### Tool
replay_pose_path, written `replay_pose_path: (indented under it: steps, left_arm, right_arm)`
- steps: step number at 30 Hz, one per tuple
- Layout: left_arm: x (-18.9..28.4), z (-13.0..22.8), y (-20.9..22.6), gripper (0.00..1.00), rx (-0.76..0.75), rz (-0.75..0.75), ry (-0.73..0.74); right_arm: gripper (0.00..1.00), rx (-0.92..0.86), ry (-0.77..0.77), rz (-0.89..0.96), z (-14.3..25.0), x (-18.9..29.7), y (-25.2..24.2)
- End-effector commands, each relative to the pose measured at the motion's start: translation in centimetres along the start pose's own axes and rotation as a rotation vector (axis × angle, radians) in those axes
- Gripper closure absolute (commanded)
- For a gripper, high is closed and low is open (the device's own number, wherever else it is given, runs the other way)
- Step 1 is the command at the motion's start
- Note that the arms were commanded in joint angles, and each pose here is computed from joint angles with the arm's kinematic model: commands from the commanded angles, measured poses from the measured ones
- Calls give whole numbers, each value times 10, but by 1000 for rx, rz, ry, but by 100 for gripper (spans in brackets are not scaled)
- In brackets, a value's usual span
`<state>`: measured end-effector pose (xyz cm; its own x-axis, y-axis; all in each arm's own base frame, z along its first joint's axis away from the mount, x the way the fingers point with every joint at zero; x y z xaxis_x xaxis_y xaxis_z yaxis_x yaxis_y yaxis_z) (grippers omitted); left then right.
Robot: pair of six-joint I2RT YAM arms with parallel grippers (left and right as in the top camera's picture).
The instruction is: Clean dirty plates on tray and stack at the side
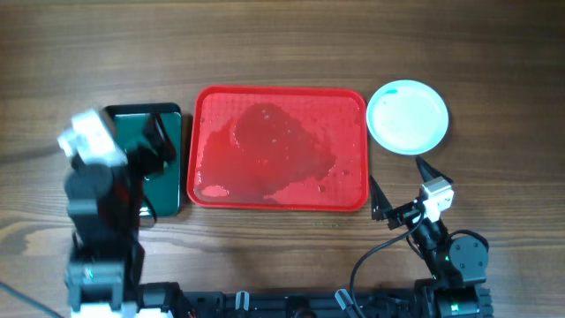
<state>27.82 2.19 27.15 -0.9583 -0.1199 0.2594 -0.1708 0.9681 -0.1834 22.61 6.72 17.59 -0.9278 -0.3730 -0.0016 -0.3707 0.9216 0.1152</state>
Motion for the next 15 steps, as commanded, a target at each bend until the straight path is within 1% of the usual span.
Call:
replay_pose_path:
  steps: [1, 5, 6, 9, 15]
  left_arm:
    - [17, 56, -5, 0, -3, 139, -109]
    - [24, 89, -7, 0, -6, 209, -154]
    - [24, 94, -7, 0, -7, 216, -156]
    - [15, 125, -4, 0, 16, 232, -137]
    - [15, 126, -6, 0, 17, 243, -136]
  right_arm:
    - [0, -13, -7, -12, -2, 0, 2]
    - [0, -13, -7, -12, -2, 0, 2]
    - [0, -13, -7, -12, -2, 0, 2]
    - [0, -13, -7, -12, -2, 0, 2]
    - [0, -13, -7, -12, -2, 0, 2]
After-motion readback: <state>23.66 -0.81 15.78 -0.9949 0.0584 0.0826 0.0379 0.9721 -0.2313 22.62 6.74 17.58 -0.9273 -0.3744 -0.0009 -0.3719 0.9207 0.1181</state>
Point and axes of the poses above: each gripper's point midway between its finger pads, its own x axis back along the fingers, its own y axis along the line the jaws close on, z = x × y, the point moved 1 cm from there along x, back along the fingers, and after that the axes turned 6 degrees about -x, right-handed, at the moved point
